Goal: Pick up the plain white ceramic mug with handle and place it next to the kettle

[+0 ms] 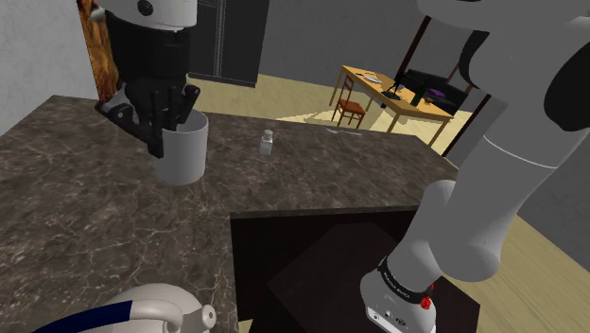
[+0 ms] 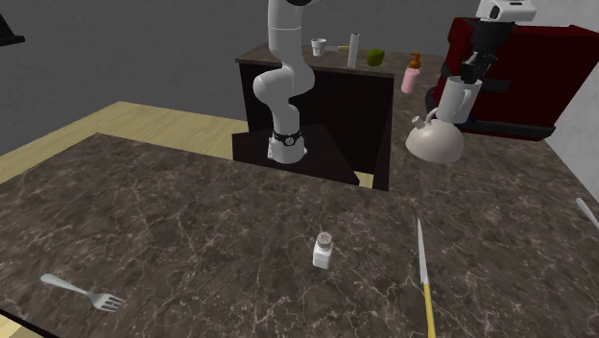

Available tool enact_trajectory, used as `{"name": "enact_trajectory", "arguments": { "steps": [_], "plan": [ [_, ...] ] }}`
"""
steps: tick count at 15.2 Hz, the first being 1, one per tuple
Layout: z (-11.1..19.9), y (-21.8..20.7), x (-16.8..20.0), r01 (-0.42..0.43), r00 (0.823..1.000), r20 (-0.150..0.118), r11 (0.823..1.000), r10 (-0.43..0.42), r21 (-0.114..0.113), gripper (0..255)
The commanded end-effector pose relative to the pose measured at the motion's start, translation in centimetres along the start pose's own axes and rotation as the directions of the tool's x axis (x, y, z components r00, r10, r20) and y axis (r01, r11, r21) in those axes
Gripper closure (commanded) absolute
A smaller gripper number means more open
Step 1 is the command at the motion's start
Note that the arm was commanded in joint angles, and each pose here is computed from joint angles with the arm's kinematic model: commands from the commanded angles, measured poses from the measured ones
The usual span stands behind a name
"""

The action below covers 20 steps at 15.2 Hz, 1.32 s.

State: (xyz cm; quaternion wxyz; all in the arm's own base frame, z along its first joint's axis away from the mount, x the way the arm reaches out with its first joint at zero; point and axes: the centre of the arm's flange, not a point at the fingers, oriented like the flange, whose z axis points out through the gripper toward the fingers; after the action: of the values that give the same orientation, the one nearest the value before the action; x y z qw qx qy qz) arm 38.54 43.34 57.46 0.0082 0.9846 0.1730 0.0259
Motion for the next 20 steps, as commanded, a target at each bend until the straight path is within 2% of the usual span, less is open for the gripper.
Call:
{"name": "enact_trajectory", "arguments": {
  "steps": [1, 20],
  "plan": [
    [1.1, 0.0, 0.0, 0.000, 1.000, -0.001, 1.000, 0.000, 0.000, 255],
    [11.1, -0.3, -0.5, 0.000, 1.000, -0.001, 1.000, 0.000, 0.000, 255]
  ]
}}
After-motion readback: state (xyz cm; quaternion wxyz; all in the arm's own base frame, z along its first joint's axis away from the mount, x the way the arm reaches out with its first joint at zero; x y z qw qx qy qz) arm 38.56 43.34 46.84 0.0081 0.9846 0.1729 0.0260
